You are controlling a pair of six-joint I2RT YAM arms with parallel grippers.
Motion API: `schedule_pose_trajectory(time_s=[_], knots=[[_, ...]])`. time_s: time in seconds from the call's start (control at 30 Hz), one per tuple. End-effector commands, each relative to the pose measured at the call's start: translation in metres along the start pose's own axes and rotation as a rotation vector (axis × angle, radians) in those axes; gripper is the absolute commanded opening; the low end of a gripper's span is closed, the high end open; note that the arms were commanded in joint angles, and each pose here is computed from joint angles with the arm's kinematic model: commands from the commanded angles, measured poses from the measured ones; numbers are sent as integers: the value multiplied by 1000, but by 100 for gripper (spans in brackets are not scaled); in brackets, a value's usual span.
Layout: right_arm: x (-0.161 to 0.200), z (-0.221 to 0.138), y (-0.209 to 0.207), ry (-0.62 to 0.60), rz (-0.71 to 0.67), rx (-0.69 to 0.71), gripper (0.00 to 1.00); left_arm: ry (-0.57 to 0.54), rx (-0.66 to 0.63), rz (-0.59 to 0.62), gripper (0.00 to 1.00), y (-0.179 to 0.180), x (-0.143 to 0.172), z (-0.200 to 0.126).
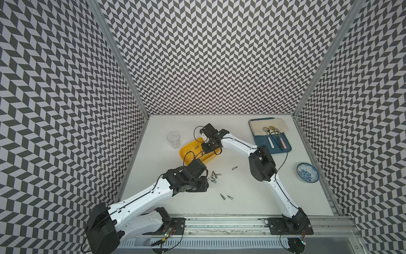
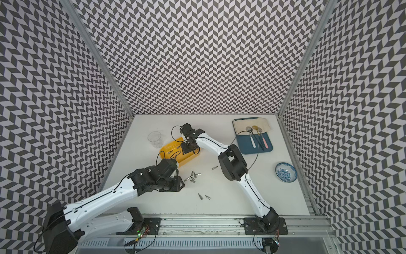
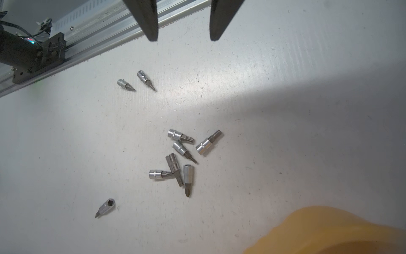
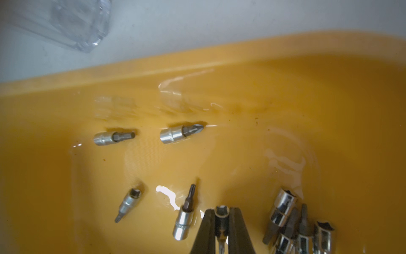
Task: Put the bit on the desktop into the storage box
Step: Place the screwdriver bit in the storage box.
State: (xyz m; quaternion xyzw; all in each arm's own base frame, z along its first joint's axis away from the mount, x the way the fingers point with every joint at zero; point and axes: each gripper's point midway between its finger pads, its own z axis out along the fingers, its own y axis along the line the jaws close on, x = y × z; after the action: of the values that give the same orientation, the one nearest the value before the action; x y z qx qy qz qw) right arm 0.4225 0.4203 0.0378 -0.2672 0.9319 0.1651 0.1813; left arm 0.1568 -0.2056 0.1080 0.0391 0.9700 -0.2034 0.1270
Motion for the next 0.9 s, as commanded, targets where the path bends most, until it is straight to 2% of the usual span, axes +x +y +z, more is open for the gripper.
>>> schedule_pose_trajectory(time_s=[0.0, 0.23, 0.5, 0.63, 0.87], knots=[[-6, 8, 0, -23, -21, 13, 0, -10, 23, 30, 43, -16, -2, 6], [-3, 11, -4, -13, -28, 34, 5, 60, 17, 141, 43, -39, 18, 30], [-14, -1, 5, -44, -22, -11, 30, 74, 29, 189, 43, -60, 21, 38], [-23, -12, 10, -72, -19, -30, 35, 98, -25, 197, 43, -57, 25, 45], [-39, -43, 15, -129, -22, -44, 48, 107, -62, 190, 43, -61, 27, 54]])
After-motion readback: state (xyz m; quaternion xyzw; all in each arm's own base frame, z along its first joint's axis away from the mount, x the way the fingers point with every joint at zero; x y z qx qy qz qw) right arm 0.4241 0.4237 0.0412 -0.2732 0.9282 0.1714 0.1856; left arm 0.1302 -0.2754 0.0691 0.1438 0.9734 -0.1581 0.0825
